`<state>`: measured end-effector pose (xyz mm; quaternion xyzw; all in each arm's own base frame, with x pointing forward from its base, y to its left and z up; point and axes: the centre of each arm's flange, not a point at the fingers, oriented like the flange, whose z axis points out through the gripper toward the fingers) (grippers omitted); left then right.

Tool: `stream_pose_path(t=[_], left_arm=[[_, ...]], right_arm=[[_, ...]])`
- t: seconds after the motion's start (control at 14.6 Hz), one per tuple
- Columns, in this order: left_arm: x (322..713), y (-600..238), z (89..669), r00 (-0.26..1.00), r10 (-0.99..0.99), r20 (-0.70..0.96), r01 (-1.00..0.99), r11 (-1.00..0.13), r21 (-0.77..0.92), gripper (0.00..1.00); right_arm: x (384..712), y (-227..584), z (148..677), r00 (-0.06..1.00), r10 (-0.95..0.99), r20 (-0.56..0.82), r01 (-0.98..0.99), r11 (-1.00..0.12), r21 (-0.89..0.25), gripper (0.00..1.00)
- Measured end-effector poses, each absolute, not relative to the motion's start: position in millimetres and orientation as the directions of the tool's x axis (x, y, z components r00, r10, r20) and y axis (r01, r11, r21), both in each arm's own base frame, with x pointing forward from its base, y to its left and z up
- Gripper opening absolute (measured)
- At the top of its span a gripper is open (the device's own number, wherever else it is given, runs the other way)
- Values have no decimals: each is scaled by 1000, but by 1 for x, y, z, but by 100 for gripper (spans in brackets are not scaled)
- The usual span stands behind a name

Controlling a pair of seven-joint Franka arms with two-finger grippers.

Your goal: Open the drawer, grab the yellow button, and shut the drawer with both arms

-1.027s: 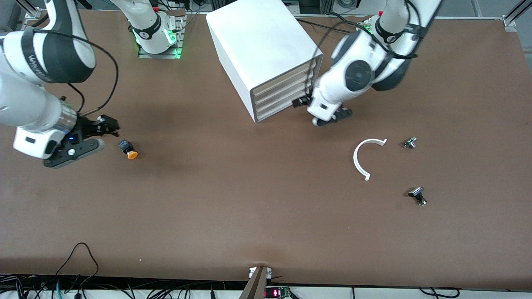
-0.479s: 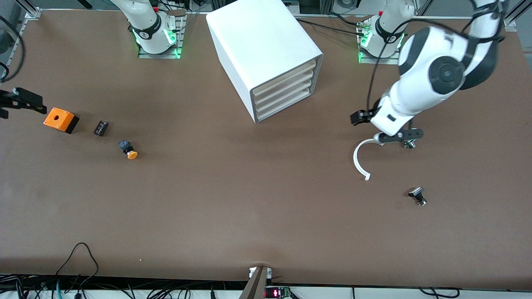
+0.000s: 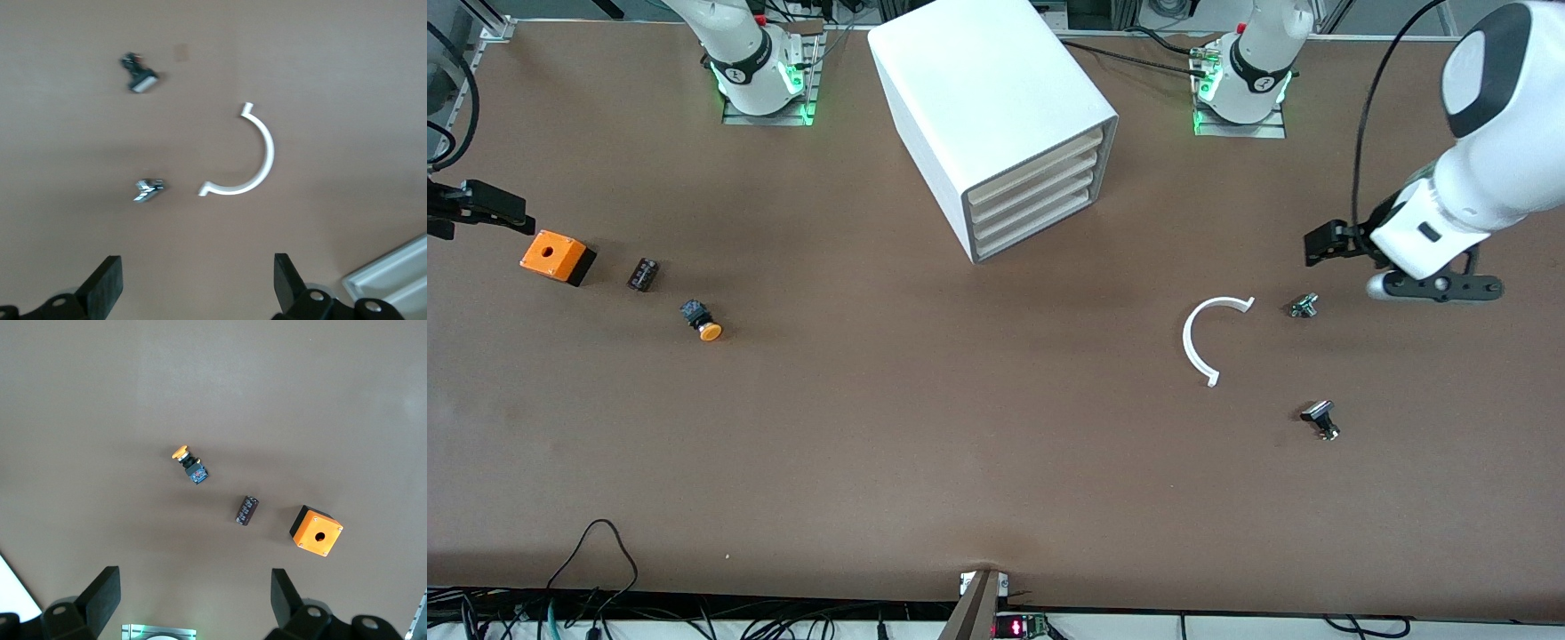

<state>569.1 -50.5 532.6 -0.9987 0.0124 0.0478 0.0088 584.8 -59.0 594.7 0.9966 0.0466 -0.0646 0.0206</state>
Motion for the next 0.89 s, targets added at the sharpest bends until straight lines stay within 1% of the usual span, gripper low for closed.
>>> stream_pose_path(t=[0.14,0.27,0.62,0.75,0.89], left_arm=[[562,-52,556,995,-29,-98,-32,-999,-32,100],[559,-51,572,995,-28,-94,-32,-999,-36,100],[560,-47,572,995,-19,-100,-23,-999,-37,100],[560,-38,571,995,-4,-102,-8,-999,-37,100],[561,-35,571,995,2,-102,-2,-999,-37,100]], right_arm=[[583,-61,601,989,88,-122,95,-994,50,100],[575,-64,615,991,83,-101,89,-995,53,100],[523,-66,643,994,78,-70,82,-996,44,100],[517,-63,637,994,82,-74,84,-996,17,100],[520,-60,617,993,86,-85,86,-996,-6,100]])
